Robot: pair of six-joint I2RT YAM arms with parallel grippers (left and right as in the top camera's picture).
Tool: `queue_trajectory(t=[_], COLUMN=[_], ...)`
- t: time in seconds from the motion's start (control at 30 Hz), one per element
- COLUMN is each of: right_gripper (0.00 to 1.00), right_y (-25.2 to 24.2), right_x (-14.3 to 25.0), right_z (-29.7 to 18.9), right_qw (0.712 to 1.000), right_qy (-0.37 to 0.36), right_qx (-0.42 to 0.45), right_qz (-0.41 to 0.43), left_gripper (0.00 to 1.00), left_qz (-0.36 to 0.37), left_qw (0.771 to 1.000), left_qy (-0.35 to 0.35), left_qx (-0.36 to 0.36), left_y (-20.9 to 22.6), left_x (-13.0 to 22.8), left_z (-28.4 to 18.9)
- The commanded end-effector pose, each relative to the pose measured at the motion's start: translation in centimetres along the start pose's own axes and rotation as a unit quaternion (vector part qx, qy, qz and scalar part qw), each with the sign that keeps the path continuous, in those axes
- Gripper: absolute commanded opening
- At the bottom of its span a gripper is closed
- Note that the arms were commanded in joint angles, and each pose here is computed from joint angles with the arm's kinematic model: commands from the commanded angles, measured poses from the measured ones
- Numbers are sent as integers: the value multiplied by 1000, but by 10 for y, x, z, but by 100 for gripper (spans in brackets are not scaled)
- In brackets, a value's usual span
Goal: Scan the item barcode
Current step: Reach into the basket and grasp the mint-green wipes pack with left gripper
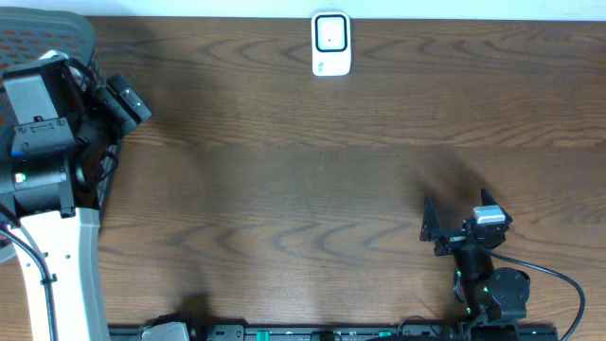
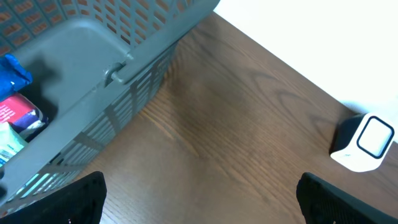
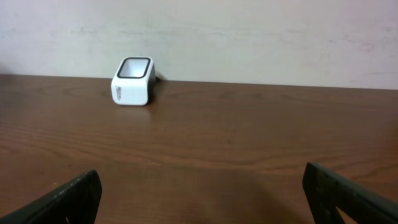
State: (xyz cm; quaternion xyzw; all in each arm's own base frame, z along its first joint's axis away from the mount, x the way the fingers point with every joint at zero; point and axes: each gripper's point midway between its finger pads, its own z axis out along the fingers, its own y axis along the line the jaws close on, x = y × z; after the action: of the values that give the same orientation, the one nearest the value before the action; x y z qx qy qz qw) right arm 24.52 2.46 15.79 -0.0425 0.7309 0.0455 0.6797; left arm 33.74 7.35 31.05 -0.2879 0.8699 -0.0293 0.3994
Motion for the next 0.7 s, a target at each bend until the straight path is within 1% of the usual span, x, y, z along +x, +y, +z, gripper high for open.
queue_trajectory(t=[0.0, 0.17, 0.3, 0.4, 0.5, 0.6, 0.67], right_gripper=[99, 99, 99, 99, 99, 99, 99], right_y=[1, 1, 1, 1, 1, 1, 1], right_x=[2, 2, 2, 2, 2, 2, 2], right_z=[0, 0, 0, 0, 0, 0, 0], right_qw=[1000, 1000, 1000, 1000, 1000, 1000, 1000], right_qy=[2, 2, 2, 2, 2, 2, 2], right_qx=[-2, -2, -2, -2, -2, -2, -2], right_qz=[-5, -5, -5, -5, -5, -5, -5], left_gripper=[98, 97, 98, 98, 98, 98, 98], left_qz=[-9, -34, -90, -113, -139, -177, -189], left_qw=[1000, 997, 990, 984, 979, 972, 970], left_qy=[-24, -64, -101, -122, -129, -120, -111], left_qx=[-3, -14, -38, -60, -81, -101, -109], left_y=[1, 13, 43, 68, 91, 111, 116], left_x=[-12, -35, -58, -72, -78, -75, -71], left_z=[-8, -9, -12, -12, -9, -4, 0])
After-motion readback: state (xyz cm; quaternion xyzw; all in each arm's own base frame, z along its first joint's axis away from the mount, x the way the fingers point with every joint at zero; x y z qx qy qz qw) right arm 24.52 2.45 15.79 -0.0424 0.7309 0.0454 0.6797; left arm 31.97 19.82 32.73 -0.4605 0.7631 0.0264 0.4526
